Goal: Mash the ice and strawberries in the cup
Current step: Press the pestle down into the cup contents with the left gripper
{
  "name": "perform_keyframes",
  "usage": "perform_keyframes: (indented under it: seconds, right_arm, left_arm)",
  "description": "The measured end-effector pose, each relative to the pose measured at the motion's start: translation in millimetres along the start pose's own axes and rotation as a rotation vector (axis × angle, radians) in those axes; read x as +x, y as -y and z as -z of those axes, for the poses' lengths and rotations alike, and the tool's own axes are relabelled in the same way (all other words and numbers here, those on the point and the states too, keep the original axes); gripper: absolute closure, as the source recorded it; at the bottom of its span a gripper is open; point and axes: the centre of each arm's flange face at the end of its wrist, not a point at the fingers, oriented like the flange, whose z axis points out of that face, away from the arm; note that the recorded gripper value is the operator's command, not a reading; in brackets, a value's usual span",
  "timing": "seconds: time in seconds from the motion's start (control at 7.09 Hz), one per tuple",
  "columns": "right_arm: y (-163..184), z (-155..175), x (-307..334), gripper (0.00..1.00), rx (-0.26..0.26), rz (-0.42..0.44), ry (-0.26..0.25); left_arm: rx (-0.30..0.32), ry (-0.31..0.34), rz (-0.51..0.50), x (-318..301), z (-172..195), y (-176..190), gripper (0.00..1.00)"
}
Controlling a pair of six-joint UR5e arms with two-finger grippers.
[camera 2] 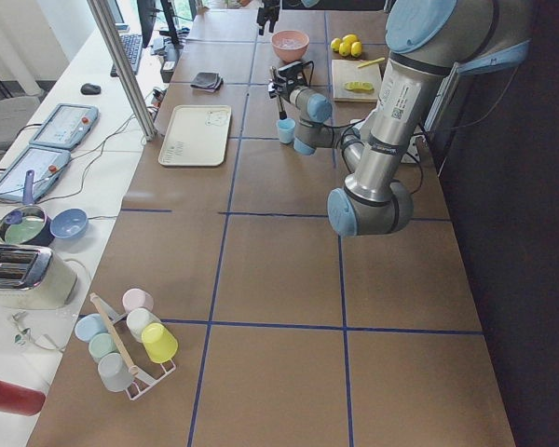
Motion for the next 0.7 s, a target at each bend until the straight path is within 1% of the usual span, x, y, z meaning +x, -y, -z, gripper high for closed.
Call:
perform_keyframes:
  seconds: [0.28,0.7]
  right_arm:
    - [0,0,0,0.00,0.000,0.000,0.000]
    - [0,0,1,0.00,-0.002,-0.001,0.000]
  left_arm:
    - [-0.008,-0.009,0.002,8,-1,-7,1.00]
    - [-0.030,-0.005,-0.001,7,-4,-20,1.00]
